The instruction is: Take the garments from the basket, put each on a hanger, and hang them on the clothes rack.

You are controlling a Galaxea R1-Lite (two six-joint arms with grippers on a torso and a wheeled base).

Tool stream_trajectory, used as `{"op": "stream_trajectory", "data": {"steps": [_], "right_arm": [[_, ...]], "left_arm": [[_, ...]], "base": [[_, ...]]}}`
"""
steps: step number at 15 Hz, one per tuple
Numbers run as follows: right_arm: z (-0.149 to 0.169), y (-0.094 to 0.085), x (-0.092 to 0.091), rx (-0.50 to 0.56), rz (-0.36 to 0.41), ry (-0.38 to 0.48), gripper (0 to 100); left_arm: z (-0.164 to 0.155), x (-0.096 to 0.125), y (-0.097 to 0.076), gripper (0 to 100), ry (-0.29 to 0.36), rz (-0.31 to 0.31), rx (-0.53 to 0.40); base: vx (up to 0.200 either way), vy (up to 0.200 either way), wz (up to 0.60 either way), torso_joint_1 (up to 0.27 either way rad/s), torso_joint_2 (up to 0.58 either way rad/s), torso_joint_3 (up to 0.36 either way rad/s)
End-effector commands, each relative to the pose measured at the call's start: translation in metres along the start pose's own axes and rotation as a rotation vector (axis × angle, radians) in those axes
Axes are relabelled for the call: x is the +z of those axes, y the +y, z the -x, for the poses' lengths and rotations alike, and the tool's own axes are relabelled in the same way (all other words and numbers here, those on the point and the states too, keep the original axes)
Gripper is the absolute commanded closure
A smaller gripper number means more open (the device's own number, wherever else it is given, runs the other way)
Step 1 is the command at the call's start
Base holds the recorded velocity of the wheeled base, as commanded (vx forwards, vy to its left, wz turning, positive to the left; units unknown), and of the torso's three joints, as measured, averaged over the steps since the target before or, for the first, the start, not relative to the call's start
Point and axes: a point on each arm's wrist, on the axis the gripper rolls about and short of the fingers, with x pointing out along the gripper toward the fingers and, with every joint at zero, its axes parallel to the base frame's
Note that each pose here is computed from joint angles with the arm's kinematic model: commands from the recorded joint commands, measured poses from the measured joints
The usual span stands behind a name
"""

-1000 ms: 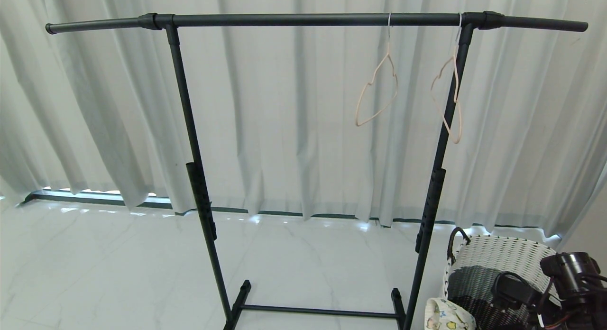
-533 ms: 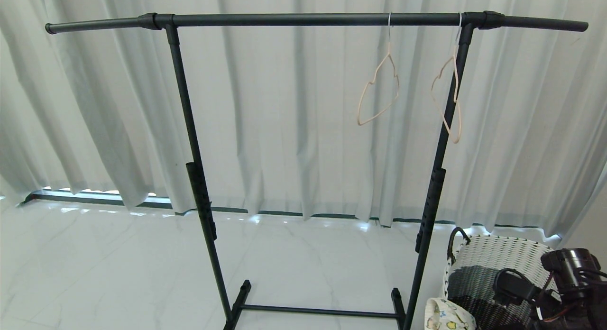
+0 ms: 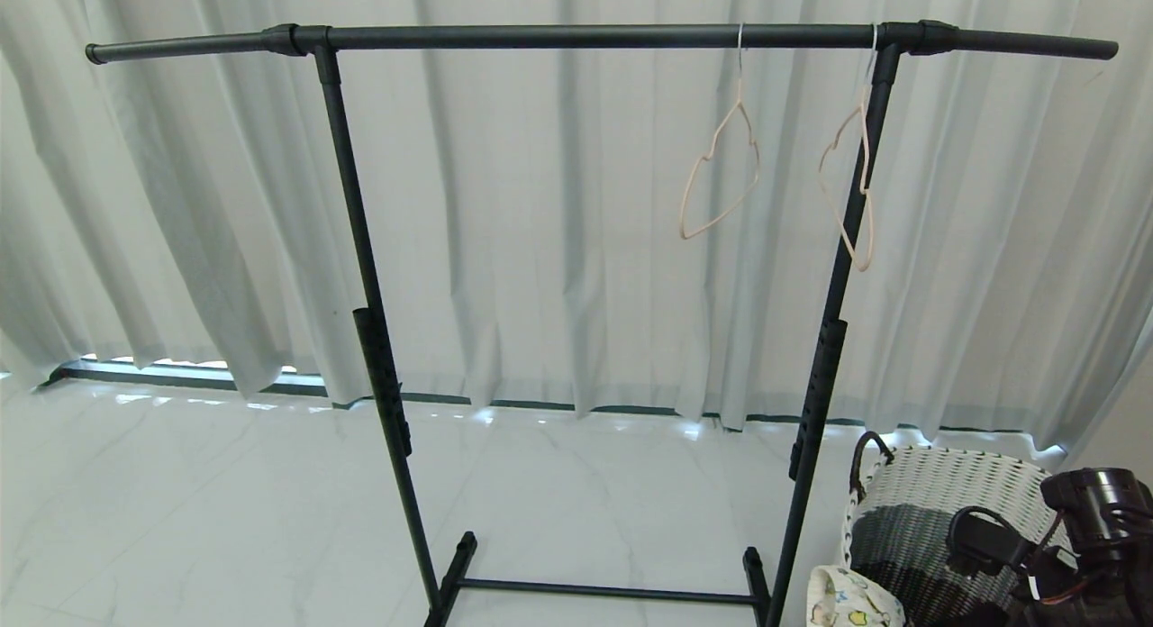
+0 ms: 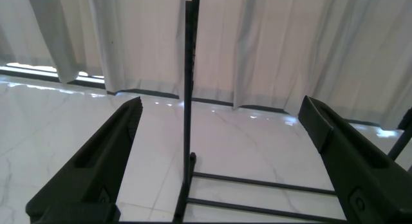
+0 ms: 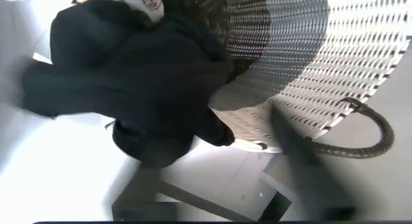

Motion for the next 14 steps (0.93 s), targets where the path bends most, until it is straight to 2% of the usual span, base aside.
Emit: {"op": "stream_trajectory", "data": {"steps": [1, 3, 6, 8, 9, 10, 11, 14], "right_arm": [[0.022, -0.004, 0.001, -0.031, -0.004, -0.051, 100], [0.053, -0.011, 0.008, -0.02, -0.002, -0.106, 100], [0.159, -0.031, 0.017, -0.003, -0.033, -0.166, 100], [0.215, -0.03, 0.019, -0.027, -0.072, -0.259, 100], [0.239, -0.026, 0.022, -0.052, -0.1, -0.365, 100], [0.26, -0.024, 0.023, -0.078, -0.125, -0.455, 100], [0.275, -0.022, 0.022, -0.1, -0.132, -0.509, 100], [0.299, -0.018, 0.008, -0.184, -0.149, -0.518, 100]], "left_arm": [[0.0, 0.0, 0.0, 0, 0.001, 0.0, 0.0], [0.0, 0.0, 0.0, 0, 0.001, 0.0, 0.0], [0.0, 0.0, 0.0, 0, 0.001, 0.0, 0.0], [0.0, 0.0, 0.0, 0, 0.001, 0.0, 0.0], [0.0, 0.0, 0.0, 0, 0.001, 0.0, 0.0], [0.0, 0.0, 0.0, 0, 0.001, 0.0, 0.0], [0.0, 0.0, 0.0, 0, 0.001, 0.0, 0.0], [0.0, 0.0, 0.0, 0, 0.003, -0.003, 0.0]], "base": [[0.0, 0.0, 0.0, 0.0, 0.0, 0.0], [0.0, 0.0, 0.0, 0.0, 0.0, 0.0], [0.0, 0.0, 0.0, 0.0, 0.0, 0.0], [0.0, 0.0, 0.0, 0.0, 0.0, 0.0], [0.0, 0.0, 0.0, 0.0, 0.0, 0.0], [0.0, 0.0, 0.0, 0.0, 0.0, 0.0], [0.0, 0.0, 0.0, 0.0, 0.0, 0.0], [0.0, 0.0, 0.0, 0.0, 0.0, 0.0]]}}
